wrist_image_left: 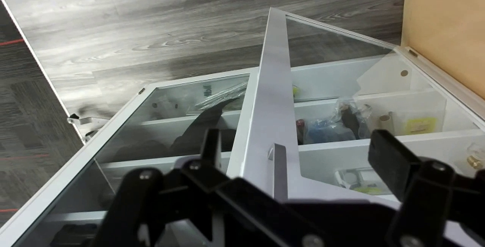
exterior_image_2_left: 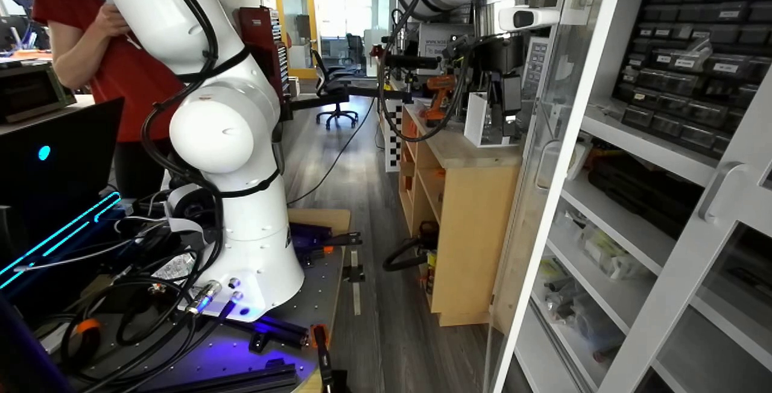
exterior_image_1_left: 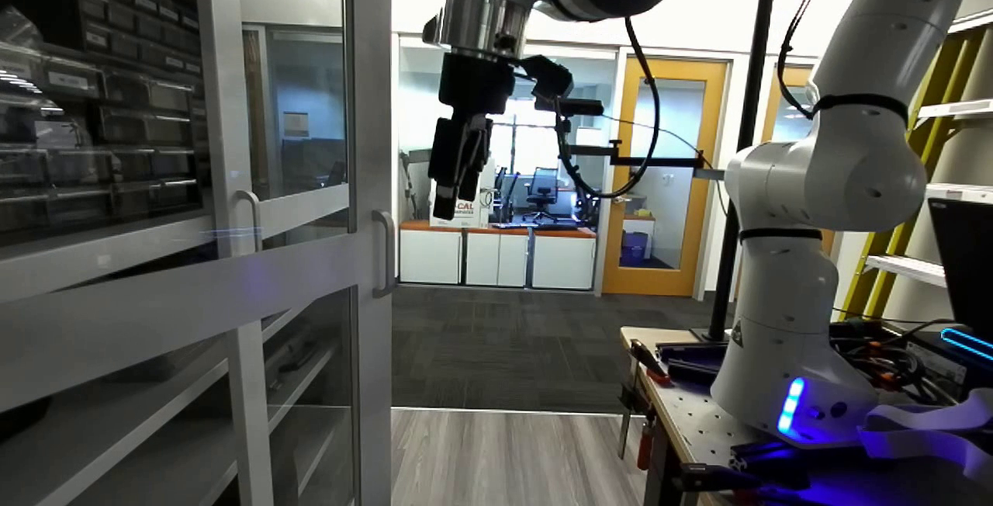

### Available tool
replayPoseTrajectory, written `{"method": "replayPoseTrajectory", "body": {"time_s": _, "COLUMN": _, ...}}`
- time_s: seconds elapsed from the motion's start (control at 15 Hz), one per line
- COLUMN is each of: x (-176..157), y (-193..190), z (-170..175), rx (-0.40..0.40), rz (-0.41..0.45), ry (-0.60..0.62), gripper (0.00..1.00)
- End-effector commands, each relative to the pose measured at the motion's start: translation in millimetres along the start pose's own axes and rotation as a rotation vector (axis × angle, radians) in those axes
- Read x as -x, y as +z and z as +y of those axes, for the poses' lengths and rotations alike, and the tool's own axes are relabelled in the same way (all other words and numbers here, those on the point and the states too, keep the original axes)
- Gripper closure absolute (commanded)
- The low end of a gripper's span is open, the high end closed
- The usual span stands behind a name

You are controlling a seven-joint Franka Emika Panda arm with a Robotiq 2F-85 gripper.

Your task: Open the left cabinet door

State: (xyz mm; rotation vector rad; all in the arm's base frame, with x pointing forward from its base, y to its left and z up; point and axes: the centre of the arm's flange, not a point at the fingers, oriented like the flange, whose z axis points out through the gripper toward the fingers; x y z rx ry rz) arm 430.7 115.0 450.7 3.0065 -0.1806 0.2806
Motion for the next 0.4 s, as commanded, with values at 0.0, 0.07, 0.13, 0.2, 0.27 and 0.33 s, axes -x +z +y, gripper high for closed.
{"method": "replayPoseTrajectory", "body": {"time_s": 0.0, "x": 7, "y": -11, "z": 16, "rx": -0.013, "rz": -0.022, "ry": 0.038, "gripper": 0.00}}
{"method": "replayPoseTrajectory", "body": {"time_s": 0.07, "x": 6, "y": -11, "z": 19, "rx": -0.016, "rz": -0.026, "ry": 0.059, "gripper": 0.00}}
{"method": "replayPoseTrajectory", "body": {"time_s": 0.13, "x": -1, "y": -2, "z": 8, "rx": -0.011, "rz": -0.008, "ry": 0.032, "gripper": 0.00}}
{"method": "replayPoseTrajectory", "body": {"time_s": 0.2, "x": -2, "y": -2, "z": 10, "rx": -0.012, "rz": -0.011, "ry": 0.040, "gripper": 0.00}}
{"method": "replayPoseTrajectory", "body": {"time_s": 0.27, "x": -2, "y": -2, "z": 11, "rx": -0.013, "rz": -0.013, "ry": 0.044, "gripper": 0.00}}
{"method": "replayPoseTrajectory", "body": {"time_s": 0.33, "x": -2, "y": -2, "z": 12, "rx": -0.013, "rz": -0.013, "ry": 0.046, "gripper": 0.00}}
